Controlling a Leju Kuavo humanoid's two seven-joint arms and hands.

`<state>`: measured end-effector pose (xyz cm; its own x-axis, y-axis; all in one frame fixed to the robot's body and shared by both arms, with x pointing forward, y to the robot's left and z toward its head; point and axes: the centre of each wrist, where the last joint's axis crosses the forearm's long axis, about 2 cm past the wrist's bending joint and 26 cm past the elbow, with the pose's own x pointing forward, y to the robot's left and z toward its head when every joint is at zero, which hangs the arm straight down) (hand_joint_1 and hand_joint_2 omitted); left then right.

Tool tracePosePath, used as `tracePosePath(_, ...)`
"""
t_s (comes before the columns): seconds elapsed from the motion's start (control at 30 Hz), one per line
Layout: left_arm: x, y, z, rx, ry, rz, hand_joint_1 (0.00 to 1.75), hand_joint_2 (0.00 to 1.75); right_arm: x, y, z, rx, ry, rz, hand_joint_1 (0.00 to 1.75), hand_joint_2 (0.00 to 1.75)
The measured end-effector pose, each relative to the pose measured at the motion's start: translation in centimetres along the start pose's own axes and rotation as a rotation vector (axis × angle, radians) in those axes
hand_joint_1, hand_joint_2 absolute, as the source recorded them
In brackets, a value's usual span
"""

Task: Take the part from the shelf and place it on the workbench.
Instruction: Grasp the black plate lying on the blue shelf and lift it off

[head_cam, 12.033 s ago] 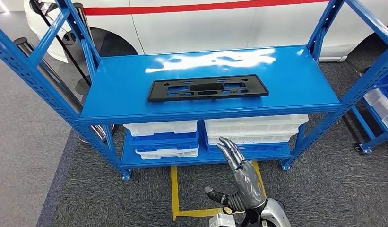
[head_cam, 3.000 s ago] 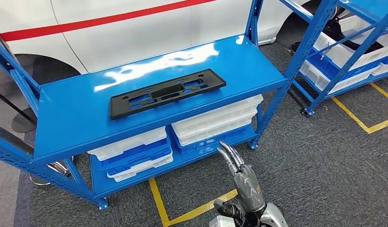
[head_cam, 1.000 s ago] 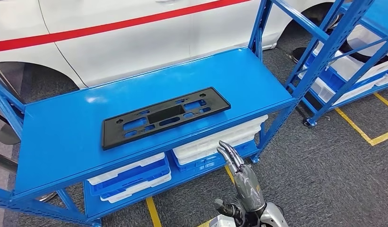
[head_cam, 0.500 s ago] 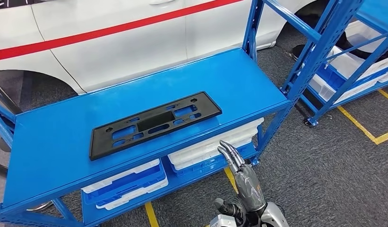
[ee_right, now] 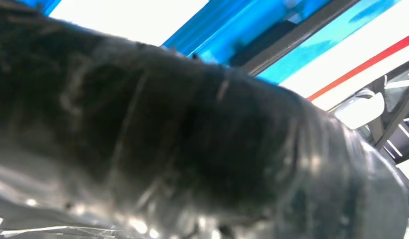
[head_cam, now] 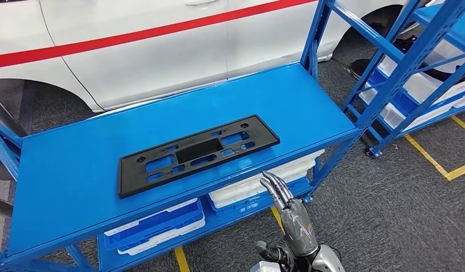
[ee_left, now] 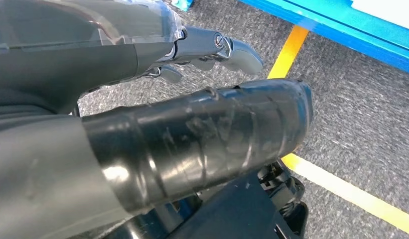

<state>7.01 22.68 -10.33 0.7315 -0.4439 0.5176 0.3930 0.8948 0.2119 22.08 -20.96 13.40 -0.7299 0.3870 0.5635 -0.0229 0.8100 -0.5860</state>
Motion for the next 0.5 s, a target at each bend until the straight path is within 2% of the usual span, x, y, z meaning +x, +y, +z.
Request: tracePosePath(0.5,0.05,0.01,-0.01,0.015,0.002,0.004,0.00,0.00,0.22,-0.22,-0.13,-0.026,-0.021,0.059,0.00,0.00)
